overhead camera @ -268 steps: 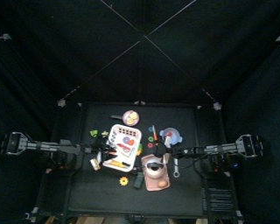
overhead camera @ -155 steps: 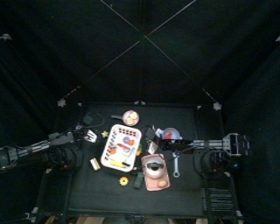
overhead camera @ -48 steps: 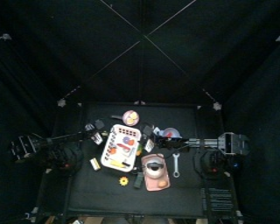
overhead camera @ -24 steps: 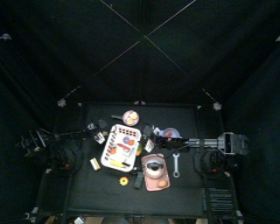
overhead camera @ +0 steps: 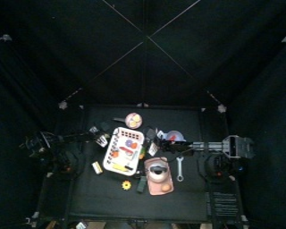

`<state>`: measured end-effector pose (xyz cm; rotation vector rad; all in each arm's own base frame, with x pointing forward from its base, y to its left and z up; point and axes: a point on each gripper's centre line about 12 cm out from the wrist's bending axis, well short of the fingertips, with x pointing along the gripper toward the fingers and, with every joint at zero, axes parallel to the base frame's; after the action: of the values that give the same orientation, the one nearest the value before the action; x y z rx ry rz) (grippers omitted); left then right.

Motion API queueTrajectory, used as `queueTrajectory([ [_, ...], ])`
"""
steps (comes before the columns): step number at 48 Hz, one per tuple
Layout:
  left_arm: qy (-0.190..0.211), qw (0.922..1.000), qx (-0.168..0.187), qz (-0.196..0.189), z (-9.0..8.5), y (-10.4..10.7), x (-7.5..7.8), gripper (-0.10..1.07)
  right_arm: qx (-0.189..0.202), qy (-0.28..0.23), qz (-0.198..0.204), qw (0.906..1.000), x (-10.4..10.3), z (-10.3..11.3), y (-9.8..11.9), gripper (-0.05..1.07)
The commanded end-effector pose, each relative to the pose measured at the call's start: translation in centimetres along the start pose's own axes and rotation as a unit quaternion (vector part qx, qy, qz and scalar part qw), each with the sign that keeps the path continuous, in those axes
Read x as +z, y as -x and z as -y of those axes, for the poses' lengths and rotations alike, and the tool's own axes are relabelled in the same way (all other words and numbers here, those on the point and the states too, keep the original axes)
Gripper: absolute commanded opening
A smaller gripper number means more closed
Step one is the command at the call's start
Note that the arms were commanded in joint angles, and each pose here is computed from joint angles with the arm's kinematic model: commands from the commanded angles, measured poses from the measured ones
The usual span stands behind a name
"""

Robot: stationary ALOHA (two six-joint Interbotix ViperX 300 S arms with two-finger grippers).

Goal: Grab starfruit bottom

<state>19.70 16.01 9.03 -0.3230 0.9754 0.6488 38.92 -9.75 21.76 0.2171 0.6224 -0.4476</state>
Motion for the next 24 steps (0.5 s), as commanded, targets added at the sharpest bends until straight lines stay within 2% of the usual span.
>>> queueTrajectory([
  [1, 0.002, 0.9999, 0.000, 0.015, -0.1, 0.1, 1.0, 0.86, 0.003, -0.004, 0.012, 0.9999, 0.8, 0.0, 0.5, 0.92],
  [14, 0.007, 0.9997, 0.004, 0.024, -0.3, 0.7, 1.5, 0.77, 0.003, -0.003, 0.012, 0.9999, 0.8, 0.0, 0.5, 0.92],
  [24, 0.014, 0.9980, 0.023, 0.058, -0.9, 3.3, 2.8, 0.71, 0.003, -0.002, 0.014, 0.9999, 0.9, -0.1, 0.5, 0.92],
])
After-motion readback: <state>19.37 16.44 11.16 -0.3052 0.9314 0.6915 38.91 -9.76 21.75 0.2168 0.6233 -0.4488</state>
